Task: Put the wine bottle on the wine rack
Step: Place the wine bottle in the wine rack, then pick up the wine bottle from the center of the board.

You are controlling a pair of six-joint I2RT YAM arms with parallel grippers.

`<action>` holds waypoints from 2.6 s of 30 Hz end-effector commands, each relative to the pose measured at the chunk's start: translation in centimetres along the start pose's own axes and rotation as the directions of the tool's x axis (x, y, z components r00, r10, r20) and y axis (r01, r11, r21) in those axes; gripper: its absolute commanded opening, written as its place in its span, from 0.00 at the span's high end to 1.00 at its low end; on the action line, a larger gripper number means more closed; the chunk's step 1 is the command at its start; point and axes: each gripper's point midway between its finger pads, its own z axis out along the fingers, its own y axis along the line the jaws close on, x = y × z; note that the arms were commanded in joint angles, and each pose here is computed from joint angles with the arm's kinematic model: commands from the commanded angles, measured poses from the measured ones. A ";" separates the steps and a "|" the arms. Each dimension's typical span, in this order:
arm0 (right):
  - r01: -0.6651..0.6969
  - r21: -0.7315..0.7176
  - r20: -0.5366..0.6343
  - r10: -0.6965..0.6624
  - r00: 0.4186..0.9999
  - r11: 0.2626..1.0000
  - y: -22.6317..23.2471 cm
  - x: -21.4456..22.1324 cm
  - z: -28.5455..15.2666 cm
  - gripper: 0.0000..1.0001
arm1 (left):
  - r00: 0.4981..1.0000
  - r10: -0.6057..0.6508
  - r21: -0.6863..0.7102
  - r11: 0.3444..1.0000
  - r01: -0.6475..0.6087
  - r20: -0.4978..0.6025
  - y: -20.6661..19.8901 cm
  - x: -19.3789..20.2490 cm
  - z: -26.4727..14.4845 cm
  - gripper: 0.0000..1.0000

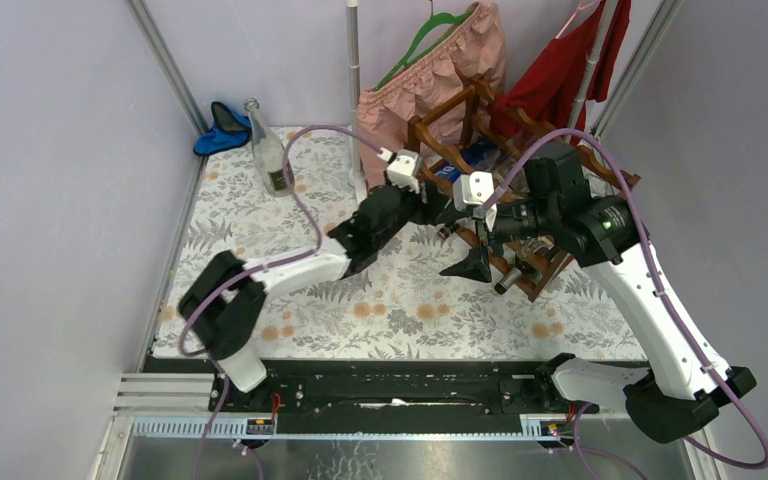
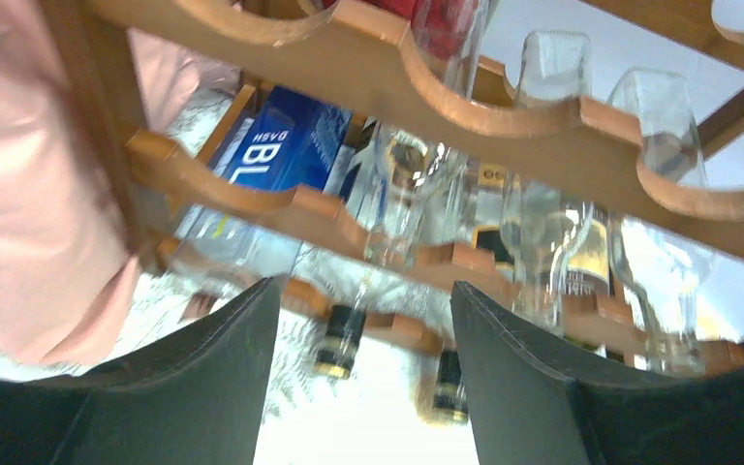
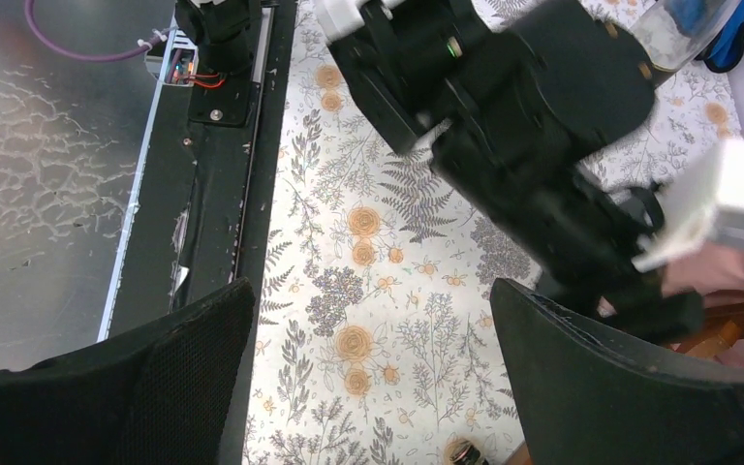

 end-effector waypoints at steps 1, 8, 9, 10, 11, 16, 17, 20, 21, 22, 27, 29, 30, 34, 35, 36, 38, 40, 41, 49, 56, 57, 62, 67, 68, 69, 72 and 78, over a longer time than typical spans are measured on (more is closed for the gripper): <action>0.035 0.009 0.030 -0.035 0.999 0.999 0.3 -0.8 -0.6 0.00 | 0.998 0.066 -0.023 0.998 -0.065 0.016 1.5 -1.4 -5.0 0.28; 0.011 0.006 0.033 -0.011 0.999 1.000 0.5 0.2 -0.1 0.00 | 0.995 0.088 -0.138 0.986 -0.094 -0.052 4.9 -1.2 -12.0 0.09; 0.006 -0.003 0.038 -0.006 0.999 1.000 0.7 0.3 0.0 0.00 | 0.994 0.081 -0.156 0.984 -0.090 -0.067 5.5 -1.3 -13.0 0.05; -0.003 -0.016 0.044 0.004 0.999 1.000 1.0 0.6 0.2 0.00 | 0.995 0.072 -0.164 0.983 -0.082 -0.070 6.0 -1.6 -13.8 0.02; -0.019 -0.036 0.054 0.021 0.998 0.999 1.4 0.9 0.4 0.00 | 0.996 0.058 -0.176 0.982 -0.069 -0.063 6.7 -2.4 -14.6 0.01; -0.087 -0.170 0.117 0.108 0.987 0.981 3.4 2.4 2.2 0.00 | 1.000 -0.030 -0.242 0.970 0.026 -0.011 11.0 -6.1 -17.5 0.01; -0.101 -0.169 0.111 0.121 0.986 0.981 3.2 2.9 2.5 0.00 | 0.999 -0.039 -0.263 0.964 0.042 0.016 12.0 -7.0 -17.9 0.01; -0.120 -0.138 0.073 0.131 0.989 0.983 2.4 4.6 3.2 0.00 | 0.996 -0.071 -0.330 0.940 0.083 0.049 15.3 -8.5 -19.4 0.02; -0.125 -0.132 0.062 0.134 0.989 0.983 2.2 5.1 3.4 0.00 | 0.995 -0.077 -0.355 0.930 0.096 0.066 16.5 -9.1 -19.8 0.02; -0.134 -0.134 0.053 0.142 0.988 0.982 2.1 5.6 3.7 0.00 | 0.993 -0.085 -0.380 0.918 0.112 0.088 17.8 -9.7 -20.3 0.02; -0.181 -0.157 0.048 0.190 0.981 0.971 2.2 7.8 5.1 0.00 | 0.942 -0.185 -0.418 0.860 0.293 0.280 23.9 -12.5 -22.5 0.03; -0.193 -0.147 0.029 0.199 0.980 0.970 2.2 8.8 5.4 0.00 | 0.925 -0.195 -0.431 0.840 0.330 0.327 26.0 -13.2 -23.1 0.03; -0.193 -0.140 0.022 0.198 0.980 0.971 2.1 9.0 5.4 0.00 | 0.919 -0.200 -0.432 0.834 0.342 0.341 26.8 -13.4 -23.2 0.03; -0.183 -0.123 0.021 0.187 0.982 0.975 2.1 9.4 5.4 0.00 | 0.923 -0.153 -0.406 0.864 0.298 0.352 28.9 -13.9 -22.2 0.04; -0.183 -0.122 0.025 0.187 0.982 0.976 2.1 9.4 5.4 0.00 | 0.934 -0.122 -0.398 0.880 0.259 0.336 29.2 -14.0 -21.7 0.04; -0.182 -0.124 0.027 0.187 0.982 0.975 2.1 9.4 5.4 0.00 | 0.942 -0.114 -0.403 0.883 0.241 0.315 29.6 -13.7 -21.2 0.04; -0.186 -0.129 0.026 0.191 0.981 0.974 2.2 9.5 5.5 0.00 | 0.958 -0.101 -0.423 0.881 0.212 0.269 30.7 -13.4 -20.3 0.04; -0.186 -0.132 0.026 0.191 0.981 0.974 2.3 9.6 5.5 0.00 | 0.970 -0.068 -0.459 0.872 0.172 0.233 32.1 -13.1 -19.6 0.04; -0.186 -0.133 0.027 0.191 0.981 0.974 2.4 9.6 5.5 0.00 | 0.976 -0.044 -0.480 0.865 0.145 0.214 32.9 -13.1 -19.4 0.03; -0.185 -0.142 0.028 0.191 0.981 0.972 2.6 9.7 5.5 0.00 | 0.987 0.090 -0.549 0.836 -0.004 0.130 37.6 -14.0 -16.6 0.03; -0.186 -0.144 0.027 0.192 0.981 0.972 2.6 9.8 5.5 0.00 | 0.987 0.105 -0.507 0.861 -0.029 0.122 40.0 -15.7 -12.6 0.02; -0.183 -0.144 0.026 0.189 0.982 0.972 2.6 9.8 5.5 0.00 | 0.987 0.106 -0.508 0.861 -0.032 0.118 40.4 -15.7 -12.2 0.03; -0.188 -0.148 0.018 0.193 0.981 0.971 2.6 10.1 5.6 0.00 | 0.988 0.110 -0.490 0.871 -0.041 0.112 41.6 -16.2 -10.4 0.16; -0.192 -0.147 0.012 0.195 0.981 0.970 2.5 10.3 5.7 0.00 | 0.987 0.113 -0.484 0.874 -0.043 0.117 42.3 -16.8 -9.3 0.29; -0.193 -0.145 0.010 0.196 0.981 0.971 2.5 10.3 5.7 0.00 | 0.986 0.119 -0.483 0.874 -0.049 0.115 42.2 -16.8 -9.1 0.36; -0.192 -0.144 0.008 0.196 0.981 0.971 2.5 10.4 5.7 0.00 | 0.986 0.130 -0.485 0.872 -0.065 0.103 42.3 -16.7 -9.0 0.45; -0.201 -0.144 0.002 0.203 0.979 0.969 2.4 10.6 5.8 0.00 | 0.983 0.165 -0.472 0.875 -0.108 0.081 41.7 -16.5 -9.0 0.80; -0.206 -0.142 -0.002 0.208 0.978 0.968 2.3 10.8 5.9 0.00 | 0.967 0.209 -0.430 0.894 -0.129 0.143 36.4 -17.5 -11.4 1.00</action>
